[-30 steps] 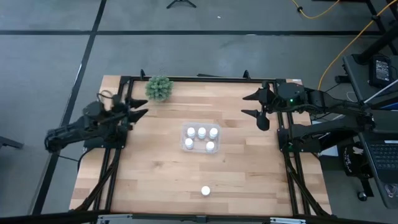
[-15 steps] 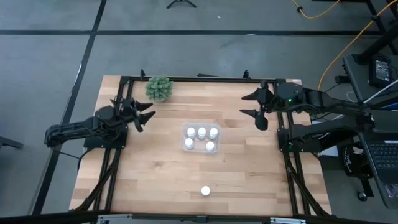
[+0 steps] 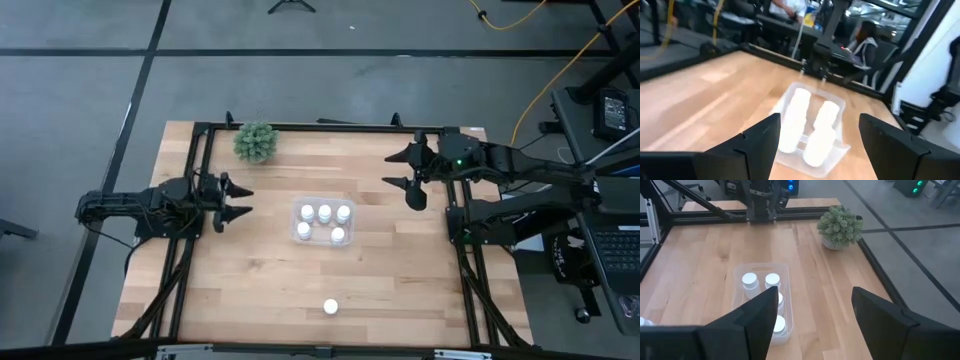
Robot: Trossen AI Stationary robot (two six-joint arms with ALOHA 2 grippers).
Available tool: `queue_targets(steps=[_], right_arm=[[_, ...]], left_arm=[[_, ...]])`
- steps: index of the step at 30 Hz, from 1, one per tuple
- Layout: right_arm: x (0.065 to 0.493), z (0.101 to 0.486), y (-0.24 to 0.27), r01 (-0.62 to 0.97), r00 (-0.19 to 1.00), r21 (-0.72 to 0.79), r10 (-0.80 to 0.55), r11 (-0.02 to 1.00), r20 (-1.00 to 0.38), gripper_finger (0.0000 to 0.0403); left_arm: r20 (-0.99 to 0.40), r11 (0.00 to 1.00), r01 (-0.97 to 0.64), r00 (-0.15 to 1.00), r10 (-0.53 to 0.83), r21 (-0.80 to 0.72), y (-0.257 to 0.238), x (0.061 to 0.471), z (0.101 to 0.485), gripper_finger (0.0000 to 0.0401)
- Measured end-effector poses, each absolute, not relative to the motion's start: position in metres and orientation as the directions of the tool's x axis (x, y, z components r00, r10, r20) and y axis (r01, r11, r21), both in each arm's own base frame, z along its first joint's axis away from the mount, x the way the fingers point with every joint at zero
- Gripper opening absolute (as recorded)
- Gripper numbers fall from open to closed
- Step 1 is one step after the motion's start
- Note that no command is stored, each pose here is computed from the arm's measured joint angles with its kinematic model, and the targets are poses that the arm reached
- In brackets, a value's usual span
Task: Pick and place pill bottles into a basket
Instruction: Put the white medicine bottle into the transparent bin
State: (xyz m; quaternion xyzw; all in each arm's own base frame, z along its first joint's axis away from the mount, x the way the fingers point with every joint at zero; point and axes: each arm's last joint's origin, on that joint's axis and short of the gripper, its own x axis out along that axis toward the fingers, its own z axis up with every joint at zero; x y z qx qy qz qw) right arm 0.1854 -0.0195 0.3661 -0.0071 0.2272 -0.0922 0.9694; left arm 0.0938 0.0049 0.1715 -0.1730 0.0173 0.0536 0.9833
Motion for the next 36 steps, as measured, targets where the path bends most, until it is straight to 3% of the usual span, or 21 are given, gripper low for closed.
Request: queue_targets(steps=[8, 11, 17, 24, 32, 36], right_arm=[[0.193, 0.362, -0.019, 0.145, 0.877, 0.007, -0.125, 0.989, -0.463, 0.0255], [0.198, 0.360, -0.016, 0.051, 0.883, 0.035, -0.028, 0.998, -0.469, 0.0255], [0.216, 0.351, 0.009, -0.167, 0.866, -0.046, 0.125, 0.985, -0.484, 0.0255], [0.256, 0.337, 0.057, -0.342, 0.853, -0.046, 0.289, 0.939, -0.435, 0.0255], [0.323, 0.337, 0.103, -0.422, 0.813, 0.138, 0.442, 0.896, -0.379, 0.0255], [0.358, 0.342, 0.122, -0.506, 0.800, 0.098, 0.509, 0.857, -0.319, 0.0255]], left_arm=[[-0.042, 0.933, -0.195, 0.981, 0.191, -0.303, 0.006, 0.094, 0.172, 0.0262], [-0.049, 0.940, -0.191, 0.982, 0.184, -0.282, 0.006, 0.095, 0.172, 0.0262], [-0.056, 0.968, -0.148, 0.989, 0.140, -0.205, 0.005, 0.095, 0.171, 0.0262], [-0.055, 0.967, -0.151, 0.988, 0.143, -0.204, 0.005, 0.095, 0.171, 0.0262], [-0.055, 0.967, -0.151, 0.988, 0.143, -0.204, 0.005, 0.095, 0.171, 0.0262], [-0.055, 0.967, -0.151, 0.988, 0.143, -0.204, 0.005, 0.095, 0.171, 0.0262]])
